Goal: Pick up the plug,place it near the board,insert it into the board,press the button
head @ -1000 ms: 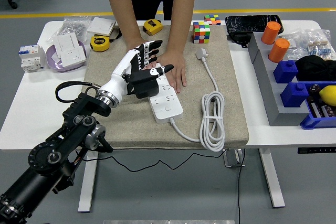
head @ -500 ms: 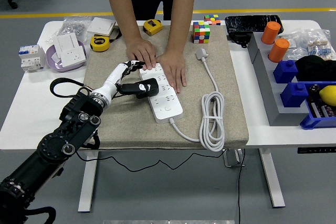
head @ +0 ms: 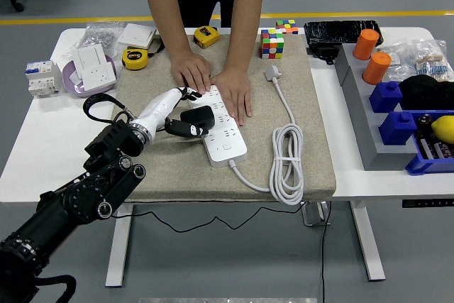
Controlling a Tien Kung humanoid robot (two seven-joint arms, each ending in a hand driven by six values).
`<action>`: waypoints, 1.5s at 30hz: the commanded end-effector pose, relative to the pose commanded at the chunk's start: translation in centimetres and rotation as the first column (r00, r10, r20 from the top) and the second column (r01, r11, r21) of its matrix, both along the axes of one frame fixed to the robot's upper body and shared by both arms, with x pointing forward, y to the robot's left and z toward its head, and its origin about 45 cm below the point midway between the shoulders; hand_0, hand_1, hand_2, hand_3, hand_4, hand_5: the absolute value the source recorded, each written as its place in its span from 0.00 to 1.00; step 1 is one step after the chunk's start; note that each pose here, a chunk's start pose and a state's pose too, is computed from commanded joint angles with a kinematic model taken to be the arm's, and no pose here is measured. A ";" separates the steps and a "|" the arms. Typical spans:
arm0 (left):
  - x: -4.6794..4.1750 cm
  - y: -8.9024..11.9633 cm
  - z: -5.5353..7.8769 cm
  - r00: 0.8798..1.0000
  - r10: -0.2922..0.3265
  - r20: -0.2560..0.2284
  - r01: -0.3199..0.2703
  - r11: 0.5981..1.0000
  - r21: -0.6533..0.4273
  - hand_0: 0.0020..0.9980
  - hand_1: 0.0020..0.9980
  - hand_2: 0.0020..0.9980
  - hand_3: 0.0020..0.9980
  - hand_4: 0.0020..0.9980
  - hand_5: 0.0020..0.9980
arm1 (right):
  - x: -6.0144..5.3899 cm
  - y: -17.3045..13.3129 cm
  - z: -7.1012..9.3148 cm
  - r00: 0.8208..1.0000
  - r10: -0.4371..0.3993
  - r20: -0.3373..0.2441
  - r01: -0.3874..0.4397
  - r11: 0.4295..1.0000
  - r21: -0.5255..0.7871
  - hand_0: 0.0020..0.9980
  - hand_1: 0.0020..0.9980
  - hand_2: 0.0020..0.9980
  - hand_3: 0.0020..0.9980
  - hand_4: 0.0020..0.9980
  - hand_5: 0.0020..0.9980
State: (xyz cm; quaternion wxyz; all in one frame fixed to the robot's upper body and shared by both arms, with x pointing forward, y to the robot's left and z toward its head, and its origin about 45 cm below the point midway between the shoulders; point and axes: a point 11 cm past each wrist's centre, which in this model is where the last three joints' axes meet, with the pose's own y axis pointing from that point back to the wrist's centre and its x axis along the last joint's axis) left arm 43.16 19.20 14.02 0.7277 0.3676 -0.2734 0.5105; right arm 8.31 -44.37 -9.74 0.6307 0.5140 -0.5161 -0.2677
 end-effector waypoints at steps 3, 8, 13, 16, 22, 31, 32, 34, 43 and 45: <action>0.10 0.1 0.1 1.000 -0.007 0.025 0.005 0.999 0.053 0.73 0.73 0.65 0.57 0.91 0.16 | -0.1 -0.1 0.0 1.000 -0.002 -0.002 0.002 1.000 -0.002 0.80 0.72 0.69 0.61 0.89 0.57; 0.13 0.0 0.2 0.999 -0.019 0.045 0.015 0.995 0.097 0.62 0.62 0.60 0.55 0.76 0.13 | -0.2 -0.1 0.0 1.000 -0.003 -0.003 0.003 1.000 -0.003 0.80 0.72 0.69 0.61 0.89 0.57; 0.19 0.0 0.2 0.999 -0.028 0.040 0.023 0.992 0.125 0.52 0.58 0.57 0.53 0.72 0.13 | 0.1 0.0 0.0 1.000 -0.002 0.003 0.002 1.000 0.000 0.80 0.72 0.69 0.61 0.89 0.57; 0.13 -0.1 0.1 0.999 -0.033 0.036 0.028 0.992 0.125 0.52 0.58 0.57 0.53 0.72 0.13 | 0.2 0.0 0.0 1.000 -0.002 0.004 0.002 1.000 -0.001 0.80 0.72 0.69 0.61 0.89 0.57; 0.06 -0.4 0.2 0.999 -0.045 0.030 0.042 0.992 0.121 0.51 0.58 0.56 0.53 0.71 0.14 | 0.1 0.0 0.0 1.000 -0.004 0.002 0.004 1.000 -0.001 0.80 0.72 0.69 0.61 0.89 0.57; -0.36 -0.8 0.7 0.999 -0.038 0.035 0.036 0.998 0.050 0.50 0.58 0.56 0.52 0.70 0.15 | -0.3 0.0 -0.1 1.000 -0.005 -0.005 0.005 1.000 0.000 0.80 0.72 0.69 0.61 0.89 0.57; -0.40 -0.8 0.8 0.999 -0.035 0.038 0.034 0.999 0.035 0.50 0.58 0.56 0.52 0.70 0.15 | -0.4 0.0 -0.1 1.000 -0.005 -0.005 0.005 1.000 0.000 0.80 0.72 0.69 0.61 0.89 0.57; -0.46 -0.8 1.1 0.999 -0.025 0.042 0.025 1.000 0.002 0.50 0.58 0.56 0.52 0.70 0.15 | -0.4 0.0 -0.1 1.000 -0.005 -0.006 0.005 1.000 0.001 0.80 0.72 0.69 0.61 0.89 0.57; -0.69 0.5 2.1 0.997 0.074 0.027 -0.065 0.967 -0.245 0.50 0.58 0.56 0.52 0.71 0.15 | -0.5 0.0 -0.1 1.000 -0.009 -0.006 0.009 1.000 0.002 0.80 0.72 0.69 0.61 0.89 0.57; -0.62 0.6 2.2 0.997 0.075 0.025 -0.066 0.966 -0.249 0.50 0.58 0.56 0.52 0.71 0.15 | -0.6 0.0 -0.1 1.000 -0.010 -0.008 0.010 1.000 0.000 0.80 0.72 0.69 0.61 0.89 0.57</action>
